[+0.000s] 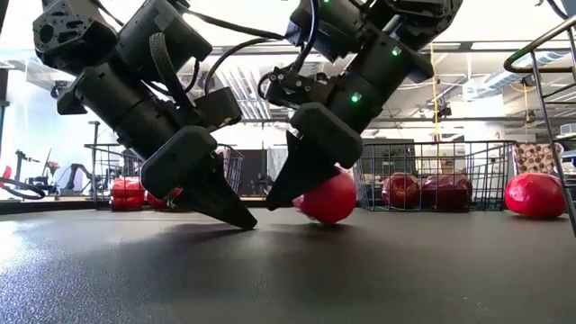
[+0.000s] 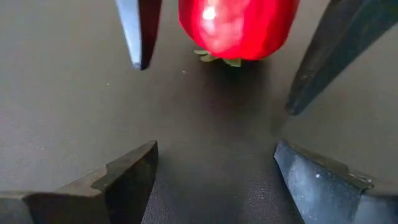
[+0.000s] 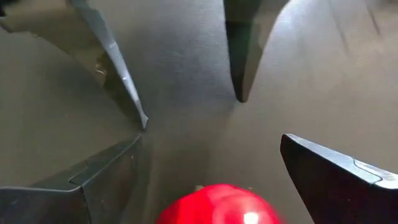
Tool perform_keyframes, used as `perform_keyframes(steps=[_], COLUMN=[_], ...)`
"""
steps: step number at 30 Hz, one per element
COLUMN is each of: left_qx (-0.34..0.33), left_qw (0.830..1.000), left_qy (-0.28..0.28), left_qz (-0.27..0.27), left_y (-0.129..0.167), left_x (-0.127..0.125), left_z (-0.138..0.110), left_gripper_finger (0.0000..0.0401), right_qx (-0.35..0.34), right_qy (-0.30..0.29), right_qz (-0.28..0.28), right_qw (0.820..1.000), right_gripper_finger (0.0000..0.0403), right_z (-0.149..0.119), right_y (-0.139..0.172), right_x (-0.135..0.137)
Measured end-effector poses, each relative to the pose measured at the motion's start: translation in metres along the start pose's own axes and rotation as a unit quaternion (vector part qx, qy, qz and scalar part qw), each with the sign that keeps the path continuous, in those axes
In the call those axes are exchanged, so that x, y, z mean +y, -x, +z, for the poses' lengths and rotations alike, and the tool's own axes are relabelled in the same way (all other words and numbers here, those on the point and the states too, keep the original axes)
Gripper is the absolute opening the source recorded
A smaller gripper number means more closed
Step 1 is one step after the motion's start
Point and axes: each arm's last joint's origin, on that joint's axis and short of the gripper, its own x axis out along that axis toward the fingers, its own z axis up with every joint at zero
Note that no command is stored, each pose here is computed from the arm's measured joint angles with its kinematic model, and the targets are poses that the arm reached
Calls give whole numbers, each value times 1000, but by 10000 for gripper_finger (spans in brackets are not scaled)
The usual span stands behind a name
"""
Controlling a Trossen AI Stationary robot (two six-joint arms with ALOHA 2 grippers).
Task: Sort produce into baskets
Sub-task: Put the tomato into the gold wire basket
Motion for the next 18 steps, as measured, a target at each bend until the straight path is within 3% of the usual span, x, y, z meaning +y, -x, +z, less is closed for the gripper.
perform_keyframes(steps=[9, 18], left_qx=[0, -1], left_qw=[1000, 1000], left_qy=[-1, -8], left_qz=[1, 2], left_y=[0, 0], left_x=[0, 0], left_z=[0, 0], left_gripper_finger=[314, 314], right_qx=[23, 91], right_qy=[-11, -53], right_qz=[-2, 31], right_qw=[1000, 994], right_gripper_finger=[373, 373], right_z=[5, -16], right_y=[25, 14], right_x=[-5, -1])
